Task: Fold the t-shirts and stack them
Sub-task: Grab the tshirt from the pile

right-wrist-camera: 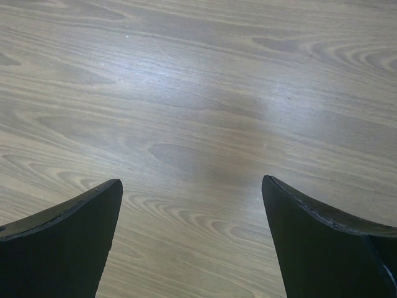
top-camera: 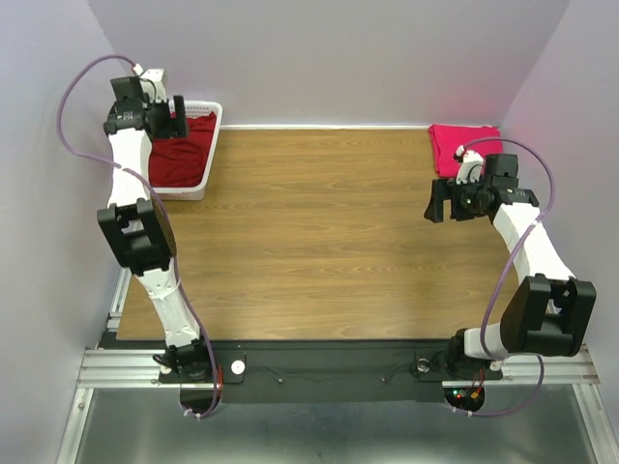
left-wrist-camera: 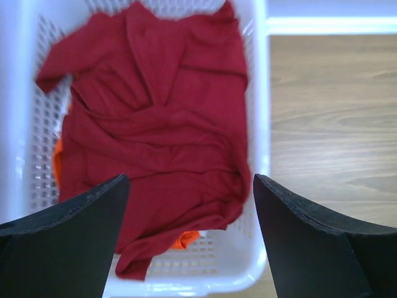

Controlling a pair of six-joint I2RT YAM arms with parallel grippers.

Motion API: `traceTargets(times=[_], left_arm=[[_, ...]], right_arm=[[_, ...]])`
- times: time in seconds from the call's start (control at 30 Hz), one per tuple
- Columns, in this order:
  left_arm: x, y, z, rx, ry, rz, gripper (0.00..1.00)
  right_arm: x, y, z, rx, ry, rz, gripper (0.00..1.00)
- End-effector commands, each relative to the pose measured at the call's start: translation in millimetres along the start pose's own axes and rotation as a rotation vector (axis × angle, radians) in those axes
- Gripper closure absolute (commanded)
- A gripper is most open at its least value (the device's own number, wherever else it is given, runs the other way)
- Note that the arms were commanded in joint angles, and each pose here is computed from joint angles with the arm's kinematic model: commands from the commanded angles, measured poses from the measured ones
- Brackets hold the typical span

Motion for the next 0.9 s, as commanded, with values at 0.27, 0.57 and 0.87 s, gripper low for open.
traceTargets(times=[0.27, 0.57, 0.87], left_arm=[[85, 36, 49, 0.014, -0.158, 0.069, 0.08], [93, 30, 61, 0.010, -0.155, 0.031, 0.56], [10, -66, 32, 0.066, -0.124, -0.237, 1.00]], right_arm=[[0, -20, -9, -0.031, 0.020, -0.057, 0.00], [2, -21, -11, -0.039, 0.021, -0.051, 0.00], [0, -26, -7, -0.038, -0.006, -0.069, 0.00]])
Point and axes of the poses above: each gripper's point midway between its finger pads, its own x axis out along the fingers, its own z axis along the line the jaws close on, y = z × x, the point moved 4 cm from there along -x, back along the fingers, and after that the axes turned 10 degrees about -x, right-handed, at the moved point
